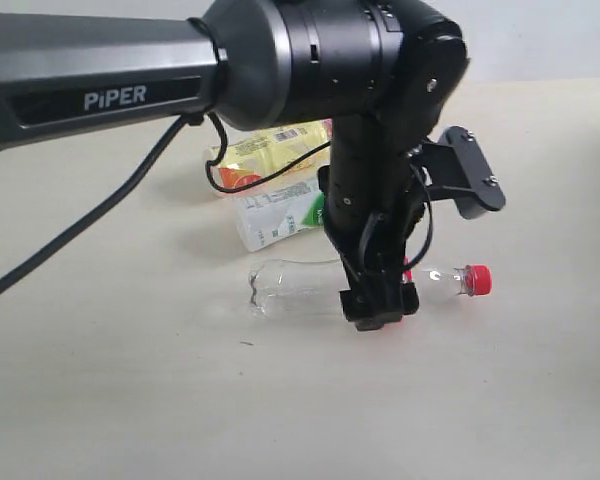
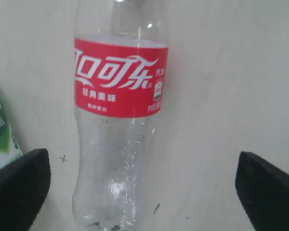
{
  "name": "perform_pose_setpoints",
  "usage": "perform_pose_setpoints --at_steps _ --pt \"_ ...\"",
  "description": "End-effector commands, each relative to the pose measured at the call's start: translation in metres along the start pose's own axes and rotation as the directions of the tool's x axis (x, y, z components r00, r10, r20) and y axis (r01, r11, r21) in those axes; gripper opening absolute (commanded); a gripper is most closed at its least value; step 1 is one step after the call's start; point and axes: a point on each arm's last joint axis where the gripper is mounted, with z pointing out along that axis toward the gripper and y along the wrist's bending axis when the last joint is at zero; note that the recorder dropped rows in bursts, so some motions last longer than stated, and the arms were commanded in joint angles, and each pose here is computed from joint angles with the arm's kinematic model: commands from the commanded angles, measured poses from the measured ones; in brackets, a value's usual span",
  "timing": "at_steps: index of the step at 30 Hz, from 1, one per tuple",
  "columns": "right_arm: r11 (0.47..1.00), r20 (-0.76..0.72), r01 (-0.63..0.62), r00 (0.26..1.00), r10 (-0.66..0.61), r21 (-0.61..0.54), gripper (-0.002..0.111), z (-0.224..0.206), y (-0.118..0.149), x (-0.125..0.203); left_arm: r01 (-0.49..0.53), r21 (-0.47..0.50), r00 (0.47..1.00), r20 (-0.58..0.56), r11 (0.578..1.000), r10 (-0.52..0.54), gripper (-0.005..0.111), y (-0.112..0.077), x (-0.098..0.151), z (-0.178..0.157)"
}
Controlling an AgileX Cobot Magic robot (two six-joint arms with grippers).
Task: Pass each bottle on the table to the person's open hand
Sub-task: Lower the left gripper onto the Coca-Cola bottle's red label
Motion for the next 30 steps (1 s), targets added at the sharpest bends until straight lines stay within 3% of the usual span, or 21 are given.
perform_pose_setpoints --at_steps 1,17,21,30 --pt "1.0 0.007 0.007 1.0 -0.007 -0.006 0.0 0.0 0.0 0.001 0.047 0.056 0.999 0.0 0.997 -0.047 0.105 0.012 0.012 0.006" --pt "1.0 0.007 0.007 1.0 -0.007 -0.006 0.0 0.0 0.0 0.001 0.022 0.031 1.0 -0.017 0.999 -0.021 0.105 0.012 0.02 0.027" --pt "1.0 0.007 0.009 1.0 -0.009 -0.006 0.0 0.0 0.0 0.001 0.026 -0.011 0.998 0.058 1.0 -0.025 0.105 0.016 0.013 0.027" --pt "1.0 0.007 0.009 1.0 -0.009 -0.006 0.0 0.0 0.0 0.001 0.015 -0.032 0.995 0.099 0.999 -0.012 0.105 0.017 0.01 0.03"
